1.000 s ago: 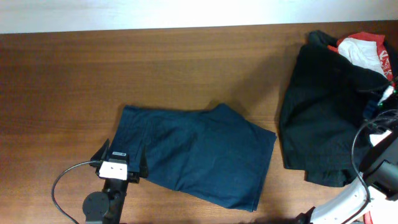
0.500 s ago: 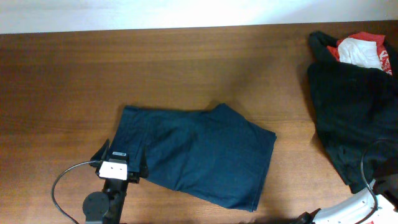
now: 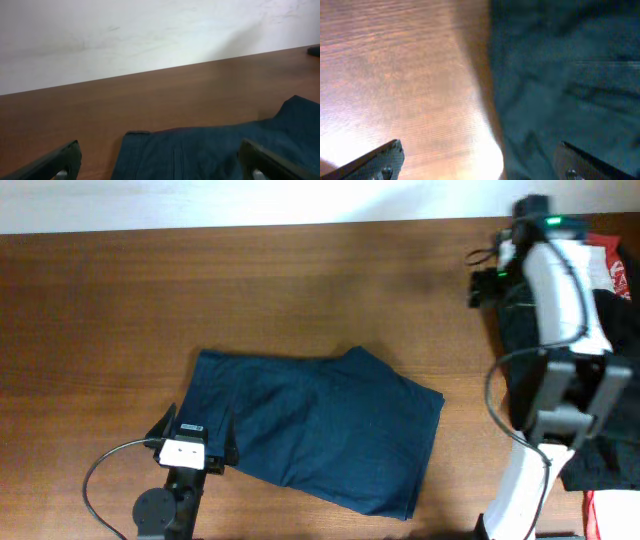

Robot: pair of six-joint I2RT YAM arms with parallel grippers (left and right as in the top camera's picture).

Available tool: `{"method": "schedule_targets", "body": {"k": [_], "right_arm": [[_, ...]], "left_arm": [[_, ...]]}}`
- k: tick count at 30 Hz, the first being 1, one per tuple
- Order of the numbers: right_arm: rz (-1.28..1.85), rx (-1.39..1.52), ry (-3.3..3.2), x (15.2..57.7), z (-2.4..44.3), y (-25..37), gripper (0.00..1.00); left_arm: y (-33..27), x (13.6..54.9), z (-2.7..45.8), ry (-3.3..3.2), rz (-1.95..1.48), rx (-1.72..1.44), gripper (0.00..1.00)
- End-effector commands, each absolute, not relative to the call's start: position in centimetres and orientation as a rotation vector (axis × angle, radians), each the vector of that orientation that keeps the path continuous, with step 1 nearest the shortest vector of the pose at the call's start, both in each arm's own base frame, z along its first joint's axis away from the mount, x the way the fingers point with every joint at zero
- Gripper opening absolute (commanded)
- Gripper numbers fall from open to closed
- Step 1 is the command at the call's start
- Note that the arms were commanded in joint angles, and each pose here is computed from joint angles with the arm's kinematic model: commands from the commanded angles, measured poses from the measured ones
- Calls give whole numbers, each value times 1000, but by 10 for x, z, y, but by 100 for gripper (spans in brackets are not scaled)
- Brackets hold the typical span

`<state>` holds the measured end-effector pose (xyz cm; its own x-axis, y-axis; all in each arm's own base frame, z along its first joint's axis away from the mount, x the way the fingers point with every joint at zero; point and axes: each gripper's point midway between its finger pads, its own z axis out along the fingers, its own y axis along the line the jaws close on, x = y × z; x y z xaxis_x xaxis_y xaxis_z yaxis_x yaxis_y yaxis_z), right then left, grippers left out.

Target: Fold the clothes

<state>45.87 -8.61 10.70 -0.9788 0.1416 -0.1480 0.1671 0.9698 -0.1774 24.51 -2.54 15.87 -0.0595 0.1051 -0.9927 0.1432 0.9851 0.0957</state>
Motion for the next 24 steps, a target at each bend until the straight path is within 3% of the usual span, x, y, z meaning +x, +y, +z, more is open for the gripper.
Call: {"method": "schedule_targets", "body": {"k": [1,9,11,12,13,14,17,19,20,21,22,24], "right_arm": [[-735,252,2933,463,89,-114,99],[-899,301,2970,461,39,-146,98],[-897,314,2965,462,39,-149,87],[-897,320,2963,462,39,-151,88],[-893,330,2955,463,39,-153,97],[-887,337,2944,465,39,-154,99],[-876,344,2930,469,38,-154,95],[-804,349,2943,471,34,-147,85],[-788,351,2944,472,33,-146,66],[-785,351,2942,473,33,-146,22],[-786,355,2945,472,33,-147,5],[-822,406,2938,466,39,-159,4]], "left_arm": [[-23,245,158,1635,-32,177,99],[-23,245,158,1636,-32,177,99],[-23,245,158,1636,-32,177,99],[-23,245,158,1636,-32,177,99],[-23,245,158,1636,-32,177,99],[-23,245,158,1635,-32,177,99],[-23,245,158,1636,-32,177,99],[-23,245,158,1635,-32,177,99],[-23,245,158,1636,-32,177,99],[-23,245,158,1636,-32,177,99],[-23,245,158,1636,-32,177,99],[-23,245,158,1636,-32,177,99]]}}
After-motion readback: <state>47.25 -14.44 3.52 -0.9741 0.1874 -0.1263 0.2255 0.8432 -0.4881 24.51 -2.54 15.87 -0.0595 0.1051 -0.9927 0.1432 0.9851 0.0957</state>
